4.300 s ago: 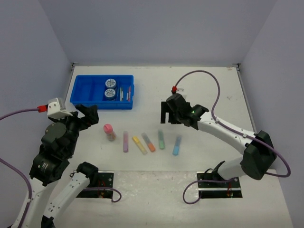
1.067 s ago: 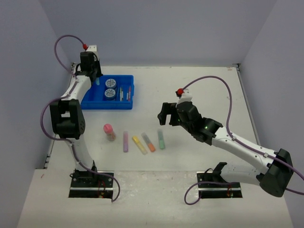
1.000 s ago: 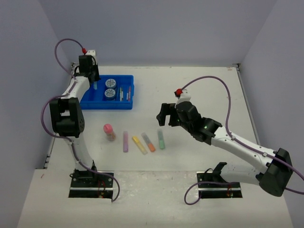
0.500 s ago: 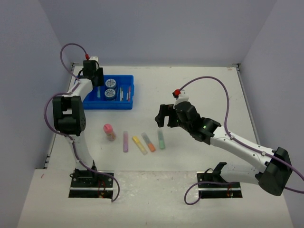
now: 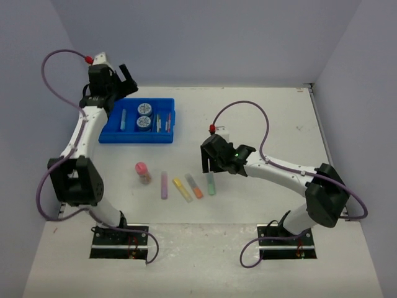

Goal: Sort the stationery into containers
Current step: Pick up the pen from the center of the board.

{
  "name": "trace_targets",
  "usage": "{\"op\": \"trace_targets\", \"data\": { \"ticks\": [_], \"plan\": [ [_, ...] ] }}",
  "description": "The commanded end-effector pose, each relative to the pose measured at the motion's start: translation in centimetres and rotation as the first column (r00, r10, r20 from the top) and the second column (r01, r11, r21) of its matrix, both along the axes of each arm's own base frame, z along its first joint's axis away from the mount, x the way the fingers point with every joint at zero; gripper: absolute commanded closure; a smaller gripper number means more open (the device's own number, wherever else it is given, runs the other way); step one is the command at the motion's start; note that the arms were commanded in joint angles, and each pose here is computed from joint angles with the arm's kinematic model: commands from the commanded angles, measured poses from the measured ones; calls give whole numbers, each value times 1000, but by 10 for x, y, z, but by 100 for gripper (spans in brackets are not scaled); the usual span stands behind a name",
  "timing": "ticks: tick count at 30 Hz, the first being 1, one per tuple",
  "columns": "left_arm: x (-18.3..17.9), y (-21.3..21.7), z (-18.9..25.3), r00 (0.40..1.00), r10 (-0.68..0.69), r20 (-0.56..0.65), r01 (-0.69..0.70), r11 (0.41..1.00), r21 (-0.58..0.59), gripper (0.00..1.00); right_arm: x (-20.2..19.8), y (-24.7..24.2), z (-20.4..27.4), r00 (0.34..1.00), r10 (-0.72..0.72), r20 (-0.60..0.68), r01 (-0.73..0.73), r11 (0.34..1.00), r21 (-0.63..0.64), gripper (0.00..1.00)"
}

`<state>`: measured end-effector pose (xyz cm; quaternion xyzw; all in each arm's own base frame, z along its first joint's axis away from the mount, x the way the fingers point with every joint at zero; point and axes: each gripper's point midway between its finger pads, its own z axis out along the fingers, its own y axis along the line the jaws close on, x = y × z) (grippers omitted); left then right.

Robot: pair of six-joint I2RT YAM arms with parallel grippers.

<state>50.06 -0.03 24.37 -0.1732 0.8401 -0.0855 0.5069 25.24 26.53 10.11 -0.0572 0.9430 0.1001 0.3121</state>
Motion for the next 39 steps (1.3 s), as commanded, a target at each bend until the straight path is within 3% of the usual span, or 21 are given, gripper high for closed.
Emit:
{"op": "trace_targets", "data": {
  "ticks": [1, 7, 16, 21, 23, 24, 30, 31, 33, 36, 39],
  "plan": [
    [-60, -65, 55, 981, -45, 191, 100, 952, -290, 0, -33, -11, -20, 996, -45, -75, 37, 995, -95, 32],
    [-119, -105, 27, 964, -150, 221, 211, 934, -288, 0, -54, 1, -45, 986, 3, -164, -21, 994, -108, 42],
    [-165, -116, 39, 915, -272, 298, 349, 904, -248, 0, -65, 12, -93, 960, 27, -277, -72, 985, -156, 50],
    [-183, -121, 55, 886, -324, 333, 407, 887, -220, 0, -66, 13, -98, 958, 33, -286, -79, 986, -150, 75],
    [-189, -128, 56, 865, -363, 347, 452, 864, -222, 0, -61, 13, -88, 966, 29, -258, -72, 985, -158, 98],
    [-192, -132, 51, 862, -380, 336, 467, 853, -233, 0, -59, 11, -84, 969, 25, -247, -67, 984, -163, 100],
    [-208, -198, 42, 711, -565, 418, 698, 639, -323, 0, -25, 14, 20, 998, 28, 50, -27, 999, -26, 100],
    [-217, -217, 43, 671, -605, 428, 740, 584, -335, 0, -19, 20, 39, 993, 36, 109, -40, 999, 30, 100],
    [-220, -235, 38, 637, -642, 428, 771, 533, -349, 0, -17, 26, 78, 977, 52, 207, -81, 988, 134, 100],
    [-231, -260, 52, 556, -662, 502, 830, 422, -364, 0, -20, 38, 117, 953, 66, 296, -128, 972, 198, 100],
    [-233, -274, 52, 526, -685, 504, 847, 372, -379, 1, -22, 40, 141, 929, 49, 366, -134, 969, 209, 100]
  ]
}}
